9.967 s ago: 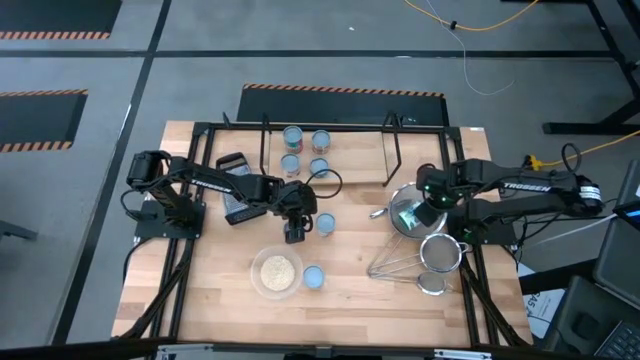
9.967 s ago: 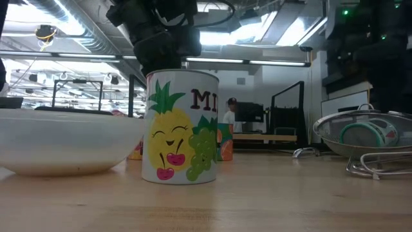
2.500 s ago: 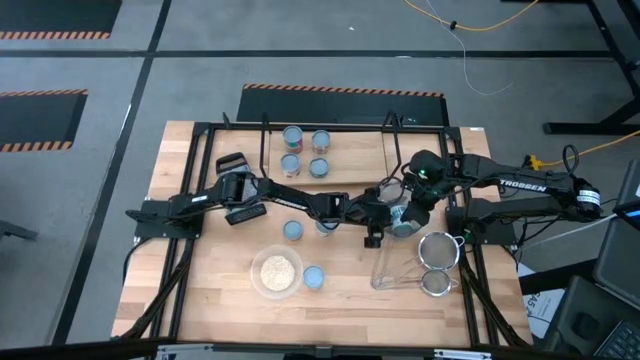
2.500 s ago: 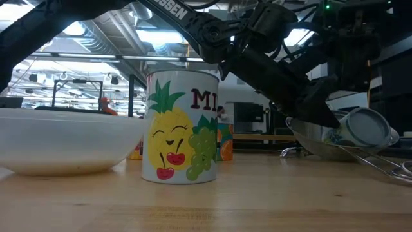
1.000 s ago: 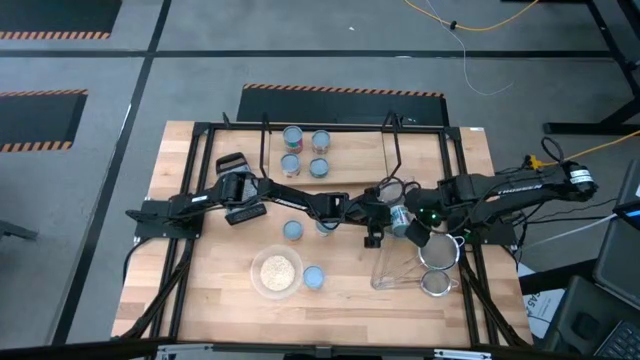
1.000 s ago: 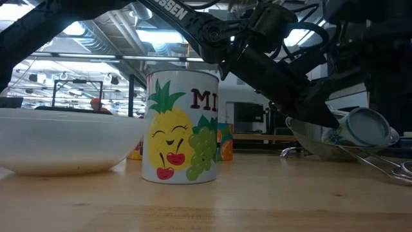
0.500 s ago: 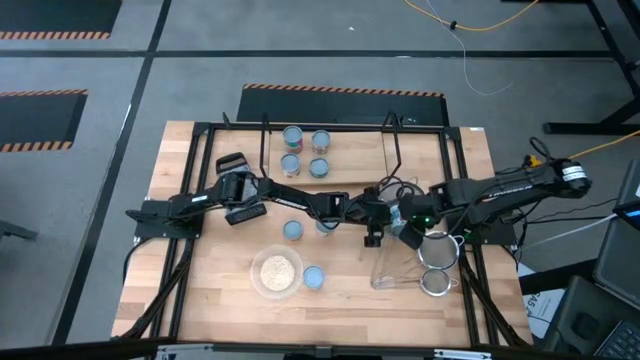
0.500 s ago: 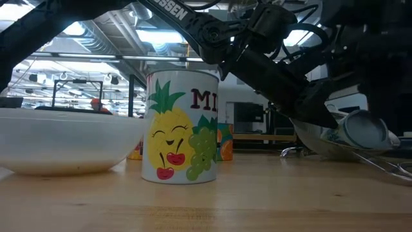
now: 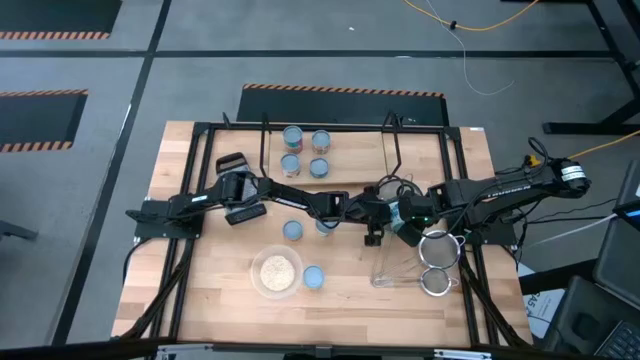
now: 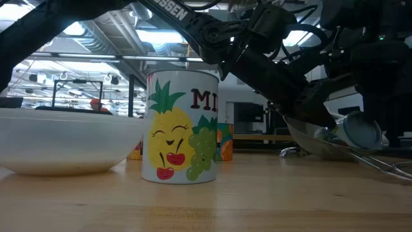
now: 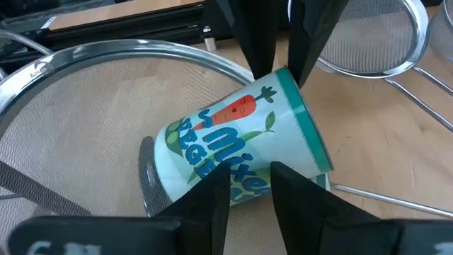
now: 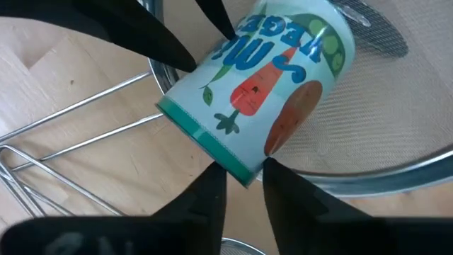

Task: Pick and place cans onto a shelf
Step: Put the white mixed vegetables can on the shelf

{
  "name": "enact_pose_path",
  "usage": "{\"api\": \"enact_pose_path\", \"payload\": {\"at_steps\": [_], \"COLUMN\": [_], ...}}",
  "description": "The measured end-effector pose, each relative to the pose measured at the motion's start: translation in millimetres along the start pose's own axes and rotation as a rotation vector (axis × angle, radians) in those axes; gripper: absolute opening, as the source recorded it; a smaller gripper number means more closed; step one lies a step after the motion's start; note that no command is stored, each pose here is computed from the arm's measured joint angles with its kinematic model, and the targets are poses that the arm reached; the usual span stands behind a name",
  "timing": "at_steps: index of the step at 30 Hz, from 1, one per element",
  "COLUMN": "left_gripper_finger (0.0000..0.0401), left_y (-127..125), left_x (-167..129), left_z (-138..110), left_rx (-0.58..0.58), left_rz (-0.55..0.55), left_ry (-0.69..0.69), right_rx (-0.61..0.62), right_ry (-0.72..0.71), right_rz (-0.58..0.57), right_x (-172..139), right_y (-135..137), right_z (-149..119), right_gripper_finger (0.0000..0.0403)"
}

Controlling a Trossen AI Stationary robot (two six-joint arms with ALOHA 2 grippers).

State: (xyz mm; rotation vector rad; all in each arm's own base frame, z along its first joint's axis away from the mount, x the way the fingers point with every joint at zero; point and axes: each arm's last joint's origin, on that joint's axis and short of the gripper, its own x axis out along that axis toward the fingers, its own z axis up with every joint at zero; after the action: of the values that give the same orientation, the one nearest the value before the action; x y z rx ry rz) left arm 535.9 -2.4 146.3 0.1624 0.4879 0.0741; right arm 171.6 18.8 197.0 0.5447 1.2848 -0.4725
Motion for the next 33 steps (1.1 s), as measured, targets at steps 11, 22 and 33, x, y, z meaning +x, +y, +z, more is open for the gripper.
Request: {"api": "enact_pose_path", "payload": {"at_steps": [11, 22, 33], "left_gripper_finger": [0.0098, 0.0098, 0.0098], "left_y": [0.9, 0.9, 0.6], "left_x": [-0.2, -0.2, -0.3], "left_z": [0.5, 0.0, 0.9], "left_rx": [0.000, 0.001, -0.001], "left_rz": [0.028, 0.028, 0.025], "left_ry": [0.001, 0.005, -0.003], "right_rx": [-0.003, -0.004, -0.008], "right_ry": [0.005, 0.005, 0.005], "right_rz": [-0.011, -0.011, -0.019], "right_x": [0.5, 0.5, 0.3], "right_y": [-0.8, -0.8, -1.5], "right_z": [-0.7, -0.7, -0.9], "right_gripper_finger": [0.0025, 0.0004, 0.0044]}}
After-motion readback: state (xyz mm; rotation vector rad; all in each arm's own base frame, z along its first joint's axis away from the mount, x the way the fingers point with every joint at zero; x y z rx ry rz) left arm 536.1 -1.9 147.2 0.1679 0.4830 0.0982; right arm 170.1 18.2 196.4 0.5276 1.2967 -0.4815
